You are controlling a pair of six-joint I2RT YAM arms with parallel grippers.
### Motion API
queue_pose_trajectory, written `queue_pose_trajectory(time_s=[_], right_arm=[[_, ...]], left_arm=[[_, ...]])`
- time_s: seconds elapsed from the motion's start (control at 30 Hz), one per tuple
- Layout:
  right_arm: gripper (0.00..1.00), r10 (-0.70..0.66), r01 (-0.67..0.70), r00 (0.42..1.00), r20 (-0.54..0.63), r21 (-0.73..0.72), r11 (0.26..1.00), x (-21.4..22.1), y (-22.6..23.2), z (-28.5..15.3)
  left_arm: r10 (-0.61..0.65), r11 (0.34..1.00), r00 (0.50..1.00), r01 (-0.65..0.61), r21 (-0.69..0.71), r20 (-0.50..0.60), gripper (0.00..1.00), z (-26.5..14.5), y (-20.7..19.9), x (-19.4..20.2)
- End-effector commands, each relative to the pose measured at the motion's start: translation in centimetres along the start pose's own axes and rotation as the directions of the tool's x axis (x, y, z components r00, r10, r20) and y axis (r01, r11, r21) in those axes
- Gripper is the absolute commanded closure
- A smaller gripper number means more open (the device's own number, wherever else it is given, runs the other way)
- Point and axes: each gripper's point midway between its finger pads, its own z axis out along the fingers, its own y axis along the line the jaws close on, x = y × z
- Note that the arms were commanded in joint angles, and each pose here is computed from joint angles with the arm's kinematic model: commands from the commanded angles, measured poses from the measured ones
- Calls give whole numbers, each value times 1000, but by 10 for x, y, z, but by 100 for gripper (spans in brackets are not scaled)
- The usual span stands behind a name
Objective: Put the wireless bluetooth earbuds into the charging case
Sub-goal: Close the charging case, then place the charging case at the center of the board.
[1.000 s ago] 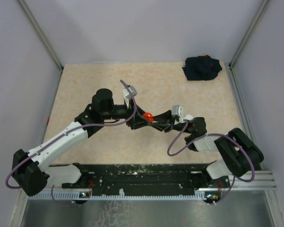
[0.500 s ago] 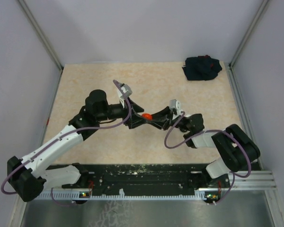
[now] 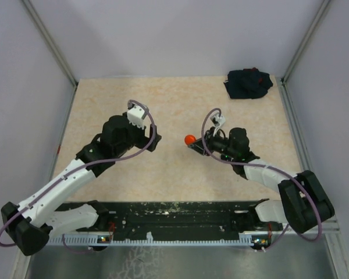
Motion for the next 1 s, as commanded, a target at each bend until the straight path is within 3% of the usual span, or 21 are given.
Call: queue_pose_trajectory(time_s=[0.0, 0.23, 0.43, 0.7, 0.97], right_arm=[[100, 187, -167, 980, -72, 223, 960, 11, -35, -25], [100, 378, -288, 923, -73, 519, 805, 33, -85, -71], [100, 508, -402, 861, 11, 627, 667, 35, -125, -94], [99, 570, -380, 821, -20, 727, 572, 53, -155, -97], [80, 586, -354, 809, -39, 764, 539, 56, -163, -101]], left_arm=[[65, 971, 995, -81, -225, -75, 9, -19, 46, 21], [92, 940, 991, -119, -319, -98, 3, -27, 69, 37], [79, 941, 989, -115, -318, -122, 3, -25, 77, 48], [43, 950, 996, -65, -305, -79, 2, -30, 82, 46], [-2, 962, 999, -13, -271, -53, 2, -32, 85, 45]])
